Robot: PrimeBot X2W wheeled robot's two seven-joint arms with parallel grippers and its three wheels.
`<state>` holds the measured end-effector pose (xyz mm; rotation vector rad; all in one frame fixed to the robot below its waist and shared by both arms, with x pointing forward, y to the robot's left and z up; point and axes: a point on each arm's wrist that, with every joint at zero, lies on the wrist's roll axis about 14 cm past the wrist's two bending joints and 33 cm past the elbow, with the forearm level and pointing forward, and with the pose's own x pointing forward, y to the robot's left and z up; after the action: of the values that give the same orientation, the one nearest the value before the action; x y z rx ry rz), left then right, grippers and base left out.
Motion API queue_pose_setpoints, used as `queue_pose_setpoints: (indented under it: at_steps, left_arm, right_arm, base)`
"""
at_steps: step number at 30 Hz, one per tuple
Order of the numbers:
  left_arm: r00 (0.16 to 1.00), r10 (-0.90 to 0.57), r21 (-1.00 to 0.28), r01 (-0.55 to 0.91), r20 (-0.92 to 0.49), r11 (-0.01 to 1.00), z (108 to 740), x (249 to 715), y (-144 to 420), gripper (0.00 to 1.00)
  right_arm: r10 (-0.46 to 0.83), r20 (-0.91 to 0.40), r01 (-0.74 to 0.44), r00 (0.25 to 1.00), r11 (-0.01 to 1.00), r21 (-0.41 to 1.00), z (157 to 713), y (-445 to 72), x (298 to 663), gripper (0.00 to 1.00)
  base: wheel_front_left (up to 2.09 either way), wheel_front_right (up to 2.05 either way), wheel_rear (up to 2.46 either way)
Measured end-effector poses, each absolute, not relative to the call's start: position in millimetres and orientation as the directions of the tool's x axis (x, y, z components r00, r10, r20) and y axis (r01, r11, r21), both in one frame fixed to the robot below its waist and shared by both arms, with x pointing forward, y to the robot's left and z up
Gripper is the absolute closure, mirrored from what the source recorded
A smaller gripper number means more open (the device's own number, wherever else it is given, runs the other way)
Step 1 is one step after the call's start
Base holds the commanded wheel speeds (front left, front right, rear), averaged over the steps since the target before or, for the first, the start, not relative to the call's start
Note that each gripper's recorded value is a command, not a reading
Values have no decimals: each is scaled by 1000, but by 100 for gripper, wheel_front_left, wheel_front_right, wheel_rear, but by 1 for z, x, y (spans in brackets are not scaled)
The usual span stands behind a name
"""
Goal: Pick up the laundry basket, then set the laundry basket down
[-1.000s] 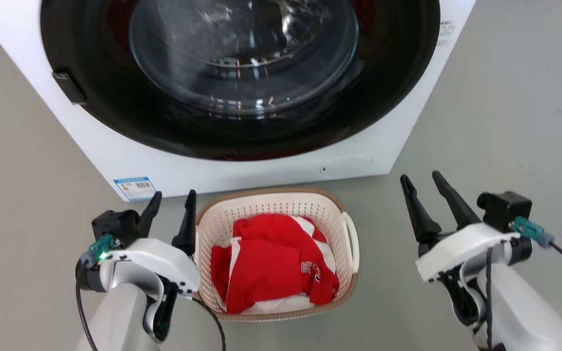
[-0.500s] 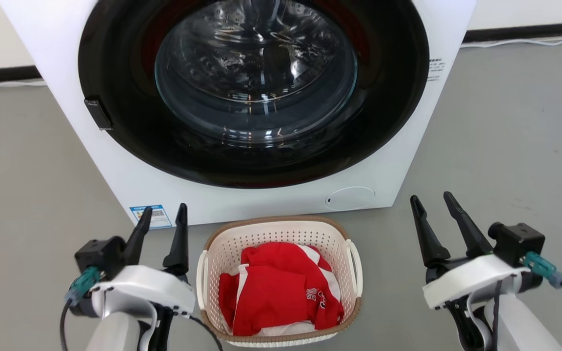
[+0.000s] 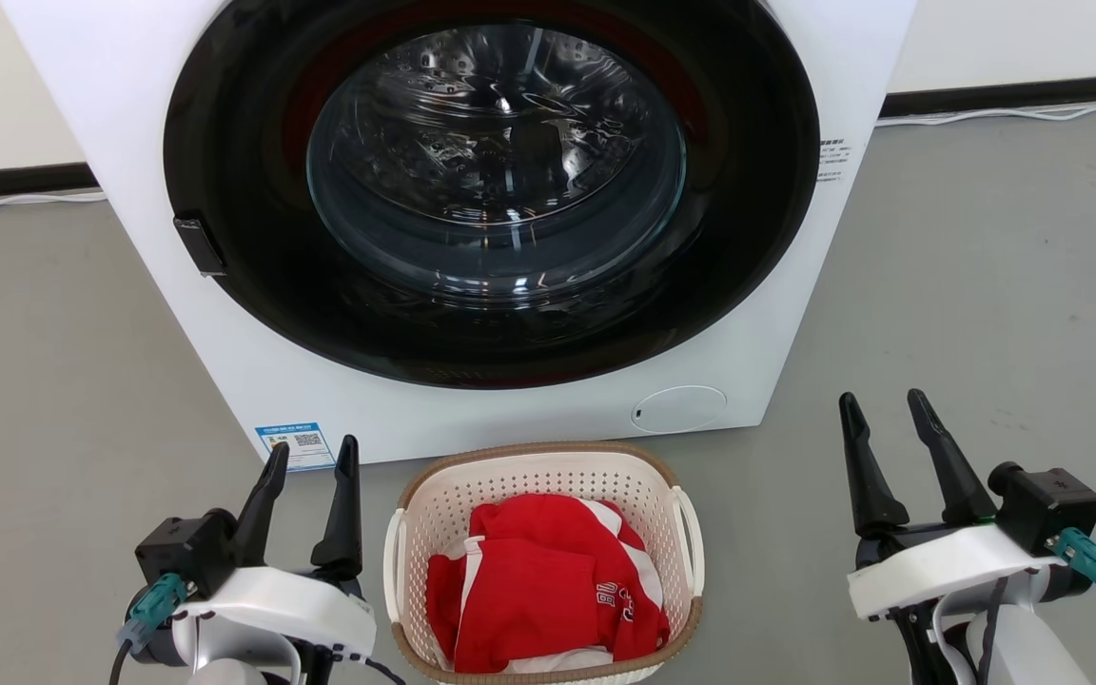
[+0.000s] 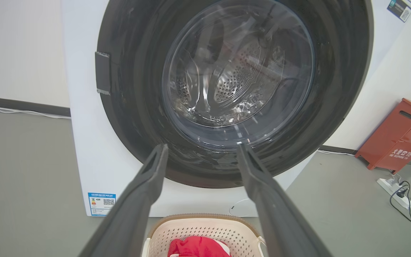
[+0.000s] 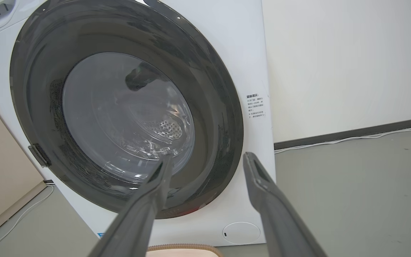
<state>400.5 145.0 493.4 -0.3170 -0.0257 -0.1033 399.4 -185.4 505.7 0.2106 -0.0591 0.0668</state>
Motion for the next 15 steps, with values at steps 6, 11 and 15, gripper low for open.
queue_pose_setpoints:
  at_steps: [6, 11, 15]
  left_arm:
    - [995, -92, -309, 98, 37, 946, 492, 398, 147, 0]
    - [995, -92, -309, 99, 37, 946, 492, 398, 147, 0]
    - [995, -93, -309, 100, 38, 946, 492, 398, 147, 0]
  right_arm:
    - [52, 81, -67, 995, 978, 198, 510, -187, 400, 0]
    - [52, 79, -67, 996, 979, 194, 510, -187, 401, 0]
    - [54, 77, -68, 996, 980, 188, 509, -186, 401, 0]
  base:
    - [0, 0, 0]
    - [0, 0, 0]
    - [0, 0, 0]
